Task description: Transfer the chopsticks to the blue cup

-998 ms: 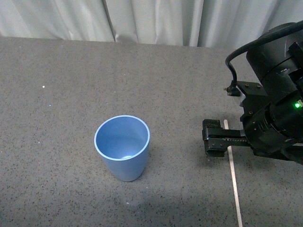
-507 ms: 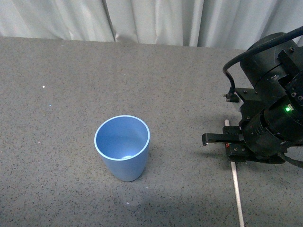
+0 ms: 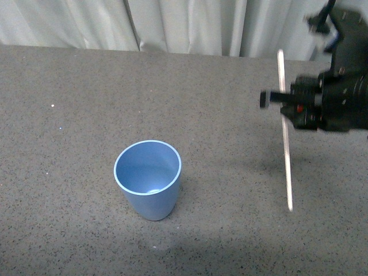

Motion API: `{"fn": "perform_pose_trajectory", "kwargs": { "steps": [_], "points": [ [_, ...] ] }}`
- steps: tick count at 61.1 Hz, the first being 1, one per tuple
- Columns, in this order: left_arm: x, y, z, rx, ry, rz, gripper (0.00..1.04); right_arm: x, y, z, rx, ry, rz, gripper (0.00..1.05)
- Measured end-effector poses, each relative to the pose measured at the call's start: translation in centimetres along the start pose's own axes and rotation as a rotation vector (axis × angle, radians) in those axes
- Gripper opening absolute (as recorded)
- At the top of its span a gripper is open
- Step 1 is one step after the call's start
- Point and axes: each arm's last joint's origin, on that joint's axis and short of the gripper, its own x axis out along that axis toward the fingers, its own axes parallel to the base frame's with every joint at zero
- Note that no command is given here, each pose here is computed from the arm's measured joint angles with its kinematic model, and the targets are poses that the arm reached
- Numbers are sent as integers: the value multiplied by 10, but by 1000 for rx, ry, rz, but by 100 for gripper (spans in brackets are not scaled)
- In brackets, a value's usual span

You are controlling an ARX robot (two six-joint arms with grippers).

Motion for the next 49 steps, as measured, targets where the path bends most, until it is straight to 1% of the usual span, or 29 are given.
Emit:
{"fn": "perform_pose_trajectory", "kwargs": {
  "steps": [4,9,12,14,16,21,28,38,49],
  "points": [
    [0,0,0,0,0,0,98,-14,11,11,-44,-147,109,1],
    [0,0,0,0,0,0,98,-29,26,20,-92,-317,294,1],
    [0,0,0,0,0,0,98,-33,34,24,-115,-383,370,1],
    [0,0,0,0,0,0,98,-37,41,27,-127,-430,446,1],
    [0,0,0,0,0,0,98,-39,46,29,-137,-452,492,1],
    [0,0,0,0,0,0,98,-39,59,28,-159,-444,580,1],
    [0,0,0,0,0,0,98,-31,75,23,-182,-406,654,1],
    [0,0,0,0,0,0,98,-16,98,19,-209,-370,710,1],
    [0,0,0,0,0,0,98,0,105,6,-230,-320,713,1]
  ]
}}
